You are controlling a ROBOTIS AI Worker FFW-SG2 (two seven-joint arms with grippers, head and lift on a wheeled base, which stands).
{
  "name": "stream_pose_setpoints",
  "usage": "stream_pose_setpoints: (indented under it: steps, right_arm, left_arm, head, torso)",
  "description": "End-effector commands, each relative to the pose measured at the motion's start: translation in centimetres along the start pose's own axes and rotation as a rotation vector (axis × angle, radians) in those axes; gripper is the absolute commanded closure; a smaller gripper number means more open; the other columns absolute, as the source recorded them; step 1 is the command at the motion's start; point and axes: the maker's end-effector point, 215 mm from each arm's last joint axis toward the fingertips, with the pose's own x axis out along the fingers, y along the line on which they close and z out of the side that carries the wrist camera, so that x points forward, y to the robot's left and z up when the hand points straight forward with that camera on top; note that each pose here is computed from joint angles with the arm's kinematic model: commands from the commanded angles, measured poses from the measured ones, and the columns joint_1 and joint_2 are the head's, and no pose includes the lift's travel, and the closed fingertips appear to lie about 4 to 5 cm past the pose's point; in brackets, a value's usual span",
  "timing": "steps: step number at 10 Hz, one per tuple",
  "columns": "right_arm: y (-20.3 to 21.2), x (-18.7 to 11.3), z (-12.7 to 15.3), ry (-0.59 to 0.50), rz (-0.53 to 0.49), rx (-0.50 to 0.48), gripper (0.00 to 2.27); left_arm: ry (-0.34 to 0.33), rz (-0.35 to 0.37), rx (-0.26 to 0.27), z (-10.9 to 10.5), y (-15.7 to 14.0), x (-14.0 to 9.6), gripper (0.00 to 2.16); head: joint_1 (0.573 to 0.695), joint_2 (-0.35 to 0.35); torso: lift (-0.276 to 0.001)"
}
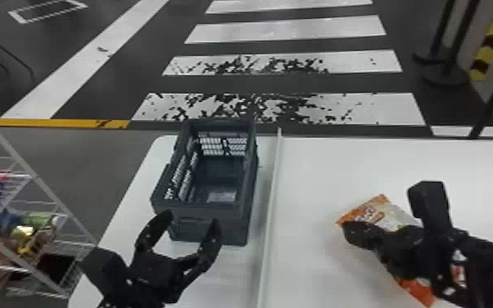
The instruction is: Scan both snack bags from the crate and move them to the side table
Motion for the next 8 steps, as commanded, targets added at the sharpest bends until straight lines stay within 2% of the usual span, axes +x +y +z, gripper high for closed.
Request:
stream_pose_setpoints:
  steps: [1, 4, 8]
  right_arm:
    - [-1.5, 1.5, -0.4, 0.031, -0.006, 0.004, 2.25]
    - [-3.2, 2.5, -0.7, 0.054, -0.027, 0.016, 2.25]
    - [-7.3, 1.5, -0.8, 0.041, -0.097, 0.036, 2.25]
  left_arm:
    - [-0.001, 0.002, 0.001, 0.0, 0.1, 0.0, 0.08]
    - [0.000, 0.003, 0.002, 0.0, 0.2, 0.0, 0.08]
    - [0.001, 0.003, 0.003, 0.0, 0.2, 0.0, 0.08]
  head:
    - [0.695, 0.178]
    - [0.695, 0.168]
    - [0.695, 0.130]
  torso:
    - [-0.099]
    - [-0.099]
    - [-0.099]
